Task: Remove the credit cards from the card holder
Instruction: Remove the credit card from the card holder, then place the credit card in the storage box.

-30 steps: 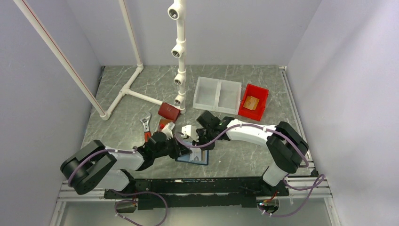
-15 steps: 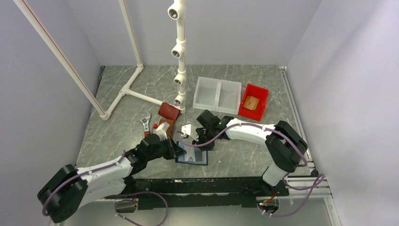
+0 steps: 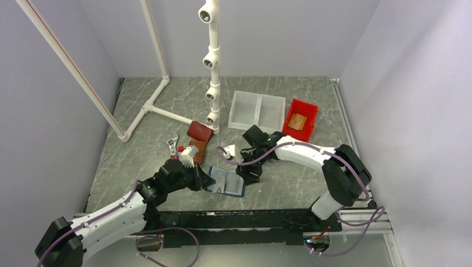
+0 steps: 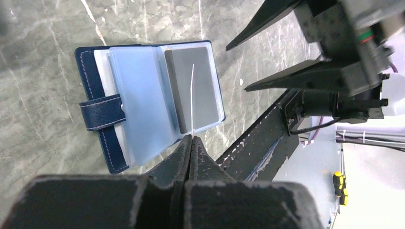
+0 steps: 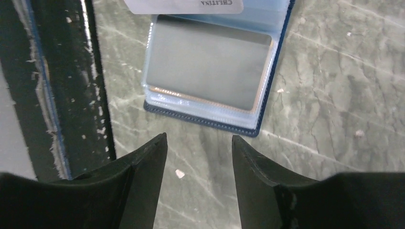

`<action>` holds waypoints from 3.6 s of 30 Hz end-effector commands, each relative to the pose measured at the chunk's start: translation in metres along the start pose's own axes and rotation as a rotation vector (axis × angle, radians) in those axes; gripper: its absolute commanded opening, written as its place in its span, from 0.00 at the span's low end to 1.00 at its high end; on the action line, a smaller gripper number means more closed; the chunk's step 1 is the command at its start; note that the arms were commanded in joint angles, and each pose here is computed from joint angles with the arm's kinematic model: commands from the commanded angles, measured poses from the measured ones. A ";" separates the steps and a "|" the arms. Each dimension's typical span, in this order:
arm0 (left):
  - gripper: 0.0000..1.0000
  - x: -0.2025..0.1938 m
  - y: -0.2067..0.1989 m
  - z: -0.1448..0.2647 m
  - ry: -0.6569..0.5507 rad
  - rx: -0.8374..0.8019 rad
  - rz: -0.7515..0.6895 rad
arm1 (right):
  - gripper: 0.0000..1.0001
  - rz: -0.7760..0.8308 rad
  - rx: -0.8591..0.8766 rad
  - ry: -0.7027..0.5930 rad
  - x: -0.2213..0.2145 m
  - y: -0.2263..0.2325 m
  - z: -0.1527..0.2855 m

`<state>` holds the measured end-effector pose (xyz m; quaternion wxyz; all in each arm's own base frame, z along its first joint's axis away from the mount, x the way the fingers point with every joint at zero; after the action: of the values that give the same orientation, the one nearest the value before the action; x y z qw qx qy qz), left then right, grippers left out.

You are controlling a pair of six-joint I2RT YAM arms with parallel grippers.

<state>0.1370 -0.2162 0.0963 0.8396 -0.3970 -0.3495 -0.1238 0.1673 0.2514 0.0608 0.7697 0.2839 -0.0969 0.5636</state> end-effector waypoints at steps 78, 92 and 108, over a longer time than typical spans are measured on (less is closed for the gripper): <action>1.00 0.014 0.004 0.067 -0.139 0.158 -0.022 | 0.00 -0.143 -0.283 -0.468 0.114 -0.182 0.216; 0.99 0.015 0.004 0.071 -0.144 0.159 -0.015 | 0.00 -0.214 -0.251 -0.375 0.132 -0.217 0.169; 0.99 0.015 0.003 0.069 -0.148 0.152 0.012 | 0.20 -0.333 -0.513 -0.356 0.136 -0.280 0.153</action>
<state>0.1125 -0.1591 0.1226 0.8490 -0.3292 -0.4065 -0.0750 0.4505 0.2301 0.1471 0.8445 0.2797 -0.2430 0.3867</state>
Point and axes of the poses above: each gripper's point midway between its finger pads, its own z axis back along the fingers, its own y axis along the line the jaws close on, x = y × z, the point moved 2 cm from there along z, back along the fingers, and after that the axes turned 13 degrees about -z, right-handed, at the moved point
